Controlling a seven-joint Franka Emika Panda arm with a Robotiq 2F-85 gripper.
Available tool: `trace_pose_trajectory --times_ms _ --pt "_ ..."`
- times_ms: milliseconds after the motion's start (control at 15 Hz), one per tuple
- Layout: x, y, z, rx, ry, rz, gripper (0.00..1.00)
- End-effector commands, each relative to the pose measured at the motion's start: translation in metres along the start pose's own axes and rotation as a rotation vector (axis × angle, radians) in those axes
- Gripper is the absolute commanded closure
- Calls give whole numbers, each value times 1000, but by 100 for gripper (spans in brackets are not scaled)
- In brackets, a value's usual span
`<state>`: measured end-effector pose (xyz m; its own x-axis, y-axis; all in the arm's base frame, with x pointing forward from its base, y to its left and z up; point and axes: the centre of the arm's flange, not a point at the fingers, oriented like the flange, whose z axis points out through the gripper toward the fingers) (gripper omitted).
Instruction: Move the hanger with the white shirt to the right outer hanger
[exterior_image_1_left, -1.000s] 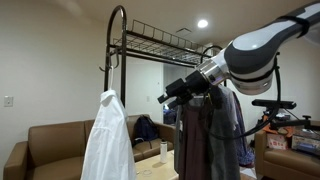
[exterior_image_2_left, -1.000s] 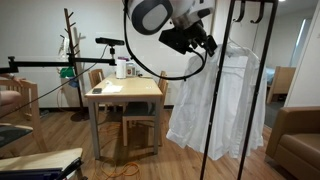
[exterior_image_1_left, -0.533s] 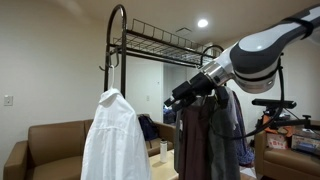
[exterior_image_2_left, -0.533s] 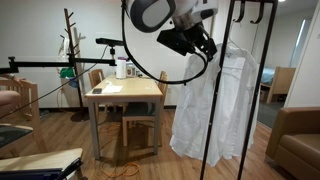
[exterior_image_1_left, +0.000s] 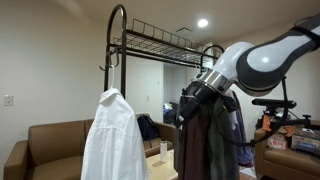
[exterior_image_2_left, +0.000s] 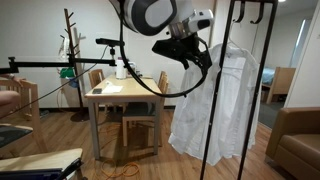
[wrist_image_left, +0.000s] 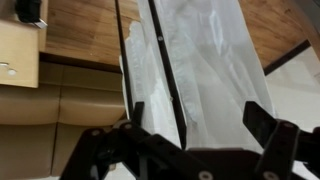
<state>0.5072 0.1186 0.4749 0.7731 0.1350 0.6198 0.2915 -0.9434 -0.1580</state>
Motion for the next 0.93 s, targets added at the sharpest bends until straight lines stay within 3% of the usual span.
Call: trace_pose_trajectory --times_ms 0,400,533,667,733,867 --pt "-43 0 -15 -153 -130 -47 0" --pt "-75 7 -21 -355 -469 2 0" --pt "-84 -2 -26 -434 -534 67 0" --pt "-90 -12 -31 -427 -566 120 0" --pt "-91 -15 -29 -411 -515 134 0" --pt "-92 -24 -31 -291 -522 186 0"
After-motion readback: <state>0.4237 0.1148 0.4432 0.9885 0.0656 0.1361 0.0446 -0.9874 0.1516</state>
